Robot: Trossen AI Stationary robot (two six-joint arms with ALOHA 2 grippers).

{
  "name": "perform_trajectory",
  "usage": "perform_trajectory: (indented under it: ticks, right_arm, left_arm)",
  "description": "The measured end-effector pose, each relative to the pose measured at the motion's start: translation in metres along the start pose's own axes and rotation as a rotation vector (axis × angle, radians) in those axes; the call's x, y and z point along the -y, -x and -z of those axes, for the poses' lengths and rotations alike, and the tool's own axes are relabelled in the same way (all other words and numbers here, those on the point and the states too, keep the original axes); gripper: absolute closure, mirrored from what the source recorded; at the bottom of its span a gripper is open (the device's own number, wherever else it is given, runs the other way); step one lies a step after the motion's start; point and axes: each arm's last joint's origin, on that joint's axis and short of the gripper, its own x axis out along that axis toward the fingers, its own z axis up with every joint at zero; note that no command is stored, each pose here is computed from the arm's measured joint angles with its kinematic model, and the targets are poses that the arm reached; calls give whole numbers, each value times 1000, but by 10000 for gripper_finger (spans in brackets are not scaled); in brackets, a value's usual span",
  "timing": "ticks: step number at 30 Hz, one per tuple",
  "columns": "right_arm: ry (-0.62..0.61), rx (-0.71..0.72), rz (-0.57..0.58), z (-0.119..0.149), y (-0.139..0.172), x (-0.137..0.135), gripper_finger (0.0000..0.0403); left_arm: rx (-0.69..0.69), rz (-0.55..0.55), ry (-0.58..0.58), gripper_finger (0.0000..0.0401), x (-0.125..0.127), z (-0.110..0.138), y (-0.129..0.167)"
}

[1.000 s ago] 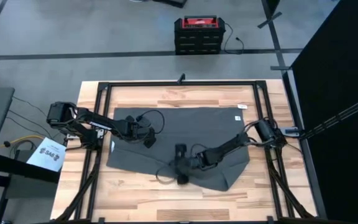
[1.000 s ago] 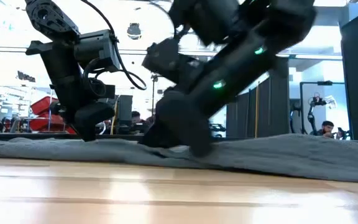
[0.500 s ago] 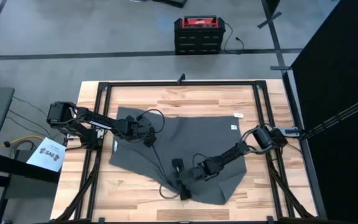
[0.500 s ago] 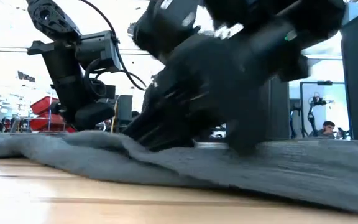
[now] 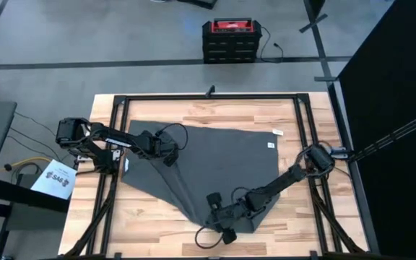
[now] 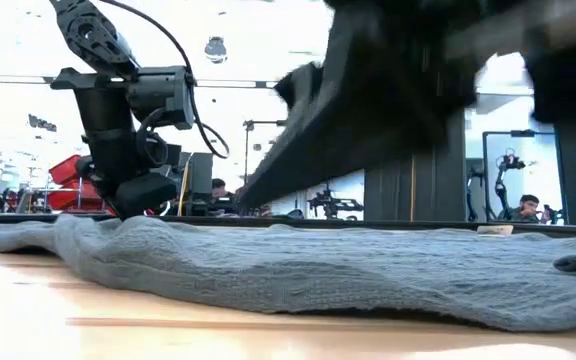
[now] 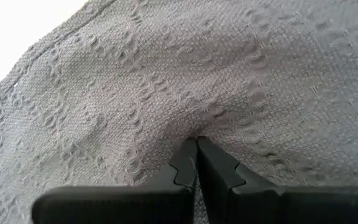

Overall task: Roll towel
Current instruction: Fold the gray towel

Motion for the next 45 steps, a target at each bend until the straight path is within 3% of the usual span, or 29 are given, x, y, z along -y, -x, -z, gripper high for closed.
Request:
perform_trajectory:
  ticks: [3,7,13,22,25,27,30,32,39,45]
  right_arm:
    - [-11,-58,79,0,24,0,403]
    - [-134,-202,115,38,43,5,403]
    - [-352,-326,65,79,80,-16,403]
    - [-626,-620,60,90,160,-53,403]
    - [-679,-624,70,87,185,-56,403]
    - [-653,-551,94,82,193,-54,403]
    - [-532,-389,236,74,188,-36,403]
    - [-448,-354,278,69,174,-21,403]
    - [-226,-285,175,61,93,40,403]
    - [-225,-414,187,87,59,79,403]
  left_arm:
    - [-12,31,-29,401,2,-3,12]
    - [26,168,-33,401,10,-8,38]
    - [-34,377,-100,401,34,23,67]
    - [-50,387,-90,401,56,65,80]
    - [-65,374,-64,401,56,71,78]
    - [-66,377,-48,401,56,73,78]
    - [-66,379,-36,401,56,73,77]
    - [-64,386,-32,401,57,72,78]
    - [-129,428,-21,401,59,75,80]
    - [-231,488,-39,401,64,87,90]
